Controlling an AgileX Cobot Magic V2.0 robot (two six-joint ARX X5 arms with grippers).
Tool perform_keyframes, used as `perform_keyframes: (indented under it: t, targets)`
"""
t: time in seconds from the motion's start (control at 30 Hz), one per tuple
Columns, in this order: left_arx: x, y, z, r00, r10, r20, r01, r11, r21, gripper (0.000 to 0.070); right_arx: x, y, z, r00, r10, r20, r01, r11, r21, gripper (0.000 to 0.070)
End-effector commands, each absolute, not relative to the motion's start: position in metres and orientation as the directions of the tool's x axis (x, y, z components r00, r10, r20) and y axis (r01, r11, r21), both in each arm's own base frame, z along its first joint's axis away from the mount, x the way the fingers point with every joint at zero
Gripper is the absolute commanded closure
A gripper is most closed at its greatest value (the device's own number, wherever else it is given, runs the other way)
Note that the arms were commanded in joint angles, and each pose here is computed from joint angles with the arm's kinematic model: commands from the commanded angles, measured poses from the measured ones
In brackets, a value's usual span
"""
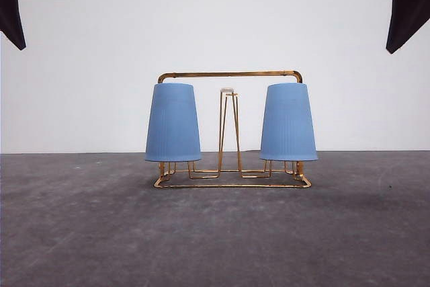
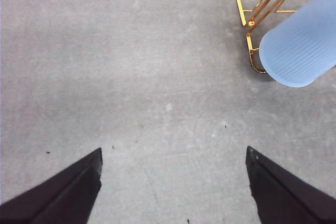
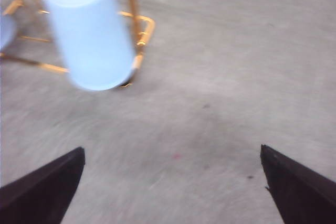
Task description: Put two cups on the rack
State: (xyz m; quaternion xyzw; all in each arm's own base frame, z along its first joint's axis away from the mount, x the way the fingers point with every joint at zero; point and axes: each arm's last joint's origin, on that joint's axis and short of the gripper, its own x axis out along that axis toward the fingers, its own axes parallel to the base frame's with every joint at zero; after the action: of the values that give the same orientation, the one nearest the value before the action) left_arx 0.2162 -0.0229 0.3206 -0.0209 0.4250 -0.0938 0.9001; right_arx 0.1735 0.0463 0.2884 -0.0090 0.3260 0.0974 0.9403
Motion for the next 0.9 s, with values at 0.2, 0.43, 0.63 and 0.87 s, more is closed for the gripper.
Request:
perform_keyframes:
  t: [0.2, 0.43, 0.63, 0.87]
  targets:
    - [0.2172, -0.0231, 0.3222, 0.62, -0.19, -0.761, 0.162, 0.98, -0.113, 0.0598, 0.1745, 0.0468, 0.2921, 0.779, 0.177, -0.602, -0.166, 0.983, 0.075, 0.0645]
    - [0.2166, -0.0229, 0.3216, 0.613, -0.185, -0.768, 0.154, 0.981, -0.114, 0.0683, 0.1751, 0.0456, 0.2923, 0.789, 0.143, -0.598, -0.136, 0.989, 0.057, 0.0683]
    - [0.2159, -0.0228, 0.321, 0.606, -0.185, -0.774, 0.147, 0.982, -0.119, 0.0684, 0.175, 0.0453, 0.2923, 0.79, 0.135, -0.598, -0.127, 0.99, 0.055, 0.0683]
    - [0.2158, -0.0228, 0.321, 0.606, -0.185, -0.774, 0.147, 0.982, -0.119, 0.0684, 0.1753, 0.0453, 0.2927, 0.793, 0.134, -0.594, -0.126, 0.991, 0.055, 0.0683]
